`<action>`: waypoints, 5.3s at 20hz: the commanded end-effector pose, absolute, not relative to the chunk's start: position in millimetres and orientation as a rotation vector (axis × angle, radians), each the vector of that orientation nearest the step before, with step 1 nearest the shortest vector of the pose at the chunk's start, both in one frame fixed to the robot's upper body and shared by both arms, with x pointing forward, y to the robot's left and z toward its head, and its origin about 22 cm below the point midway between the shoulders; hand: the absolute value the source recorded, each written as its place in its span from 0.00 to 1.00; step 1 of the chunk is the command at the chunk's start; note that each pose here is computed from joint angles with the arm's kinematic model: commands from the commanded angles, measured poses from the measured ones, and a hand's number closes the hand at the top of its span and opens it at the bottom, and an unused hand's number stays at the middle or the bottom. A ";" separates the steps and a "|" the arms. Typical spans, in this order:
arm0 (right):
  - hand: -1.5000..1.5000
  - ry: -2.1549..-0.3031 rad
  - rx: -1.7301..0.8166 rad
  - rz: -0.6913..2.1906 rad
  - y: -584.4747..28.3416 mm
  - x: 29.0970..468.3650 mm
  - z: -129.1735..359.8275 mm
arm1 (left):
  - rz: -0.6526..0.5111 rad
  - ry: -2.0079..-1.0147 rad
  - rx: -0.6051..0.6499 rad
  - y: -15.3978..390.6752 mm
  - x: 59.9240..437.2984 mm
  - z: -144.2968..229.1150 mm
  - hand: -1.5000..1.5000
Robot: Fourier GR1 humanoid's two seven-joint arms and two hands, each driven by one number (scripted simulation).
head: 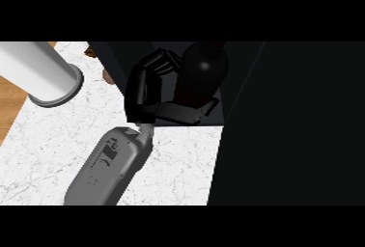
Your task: Pick up the wine, place it into the cabinet and close the cabinet
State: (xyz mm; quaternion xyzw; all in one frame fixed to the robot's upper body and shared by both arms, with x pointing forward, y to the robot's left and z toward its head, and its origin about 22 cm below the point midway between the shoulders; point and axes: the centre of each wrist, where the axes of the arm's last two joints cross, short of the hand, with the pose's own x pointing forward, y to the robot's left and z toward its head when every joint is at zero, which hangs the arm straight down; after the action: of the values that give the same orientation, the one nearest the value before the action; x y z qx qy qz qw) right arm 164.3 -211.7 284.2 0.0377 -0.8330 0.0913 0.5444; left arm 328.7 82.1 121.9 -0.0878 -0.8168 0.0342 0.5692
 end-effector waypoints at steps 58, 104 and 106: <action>0.00 -1.996 0.245 0.267 -211.4 172.6 288.6 | 0.085 -1.840 0.130 103.7 413.3 5.1 1.00; 0.00 -2.002 0.355 0.352 -190.6 178.5 285.9 | 0.299 -1.593 0.082 137.7 384.2 -52.9 1.00; 0.00 -2.012 0.340 0.369 -191.0 178.8 285.9 | 0.303 -1.596 0.067 142.6 376.3 -63.5 1.00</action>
State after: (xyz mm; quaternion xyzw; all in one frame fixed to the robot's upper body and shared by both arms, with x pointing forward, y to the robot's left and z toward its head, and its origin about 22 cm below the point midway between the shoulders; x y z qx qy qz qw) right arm 181.1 -192.5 287.5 0.1341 -0.8340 0.1453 0.5151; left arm 386.4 136.5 -50.0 0.0420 -0.7191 0.1250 0.6823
